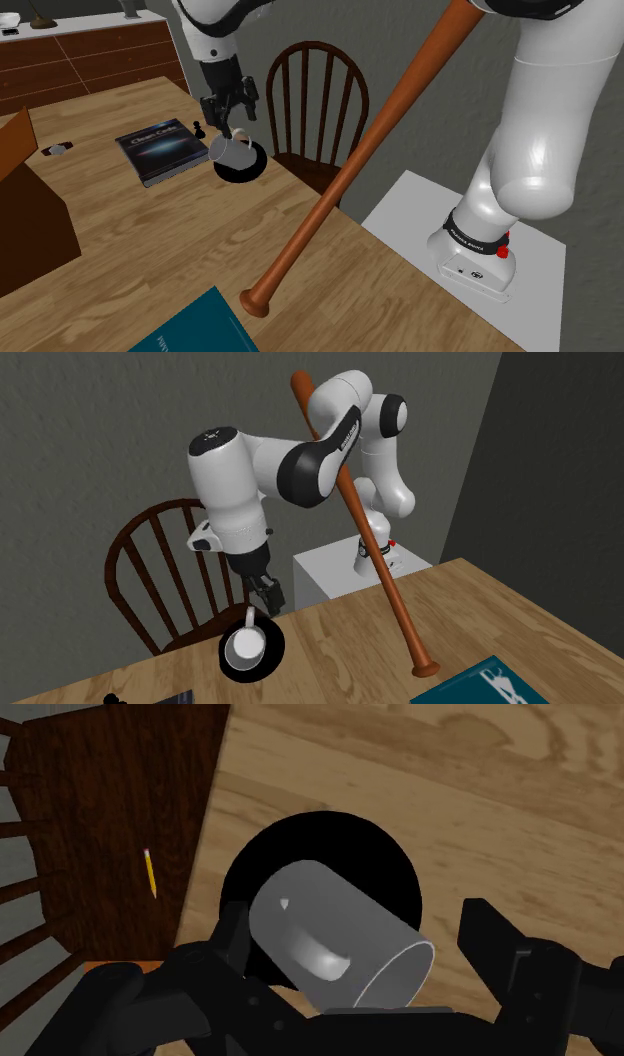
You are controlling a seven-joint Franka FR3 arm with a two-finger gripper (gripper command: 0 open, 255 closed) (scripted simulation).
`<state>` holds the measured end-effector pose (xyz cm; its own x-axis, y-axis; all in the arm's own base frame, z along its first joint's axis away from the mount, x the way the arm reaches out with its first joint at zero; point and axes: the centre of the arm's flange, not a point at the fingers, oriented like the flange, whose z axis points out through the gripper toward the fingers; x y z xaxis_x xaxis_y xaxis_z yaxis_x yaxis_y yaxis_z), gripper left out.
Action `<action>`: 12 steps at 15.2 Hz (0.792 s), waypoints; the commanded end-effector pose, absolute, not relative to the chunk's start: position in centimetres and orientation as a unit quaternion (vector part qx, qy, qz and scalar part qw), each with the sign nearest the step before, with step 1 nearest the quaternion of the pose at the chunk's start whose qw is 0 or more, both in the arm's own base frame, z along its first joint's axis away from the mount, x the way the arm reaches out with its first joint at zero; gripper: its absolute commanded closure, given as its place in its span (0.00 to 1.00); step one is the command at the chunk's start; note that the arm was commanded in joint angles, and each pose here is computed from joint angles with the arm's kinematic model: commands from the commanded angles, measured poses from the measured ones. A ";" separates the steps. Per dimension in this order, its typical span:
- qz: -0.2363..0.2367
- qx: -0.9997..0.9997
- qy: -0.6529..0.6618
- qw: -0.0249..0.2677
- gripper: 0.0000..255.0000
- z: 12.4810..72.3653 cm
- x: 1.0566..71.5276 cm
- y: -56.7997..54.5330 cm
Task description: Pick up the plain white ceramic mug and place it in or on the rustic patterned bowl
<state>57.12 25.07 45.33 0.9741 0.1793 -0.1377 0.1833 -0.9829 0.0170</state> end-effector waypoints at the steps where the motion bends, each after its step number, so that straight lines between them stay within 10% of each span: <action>1: -0.083 0.994 0.069 0.018 0.00 44.8 59.5 24.0; 12: -0.083 0.994 0.069 0.018 0.00 49.8 60.3 24.2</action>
<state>58.27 24.17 54.79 0.9858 0.1429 -0.0877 0.1449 -0.9893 0.0165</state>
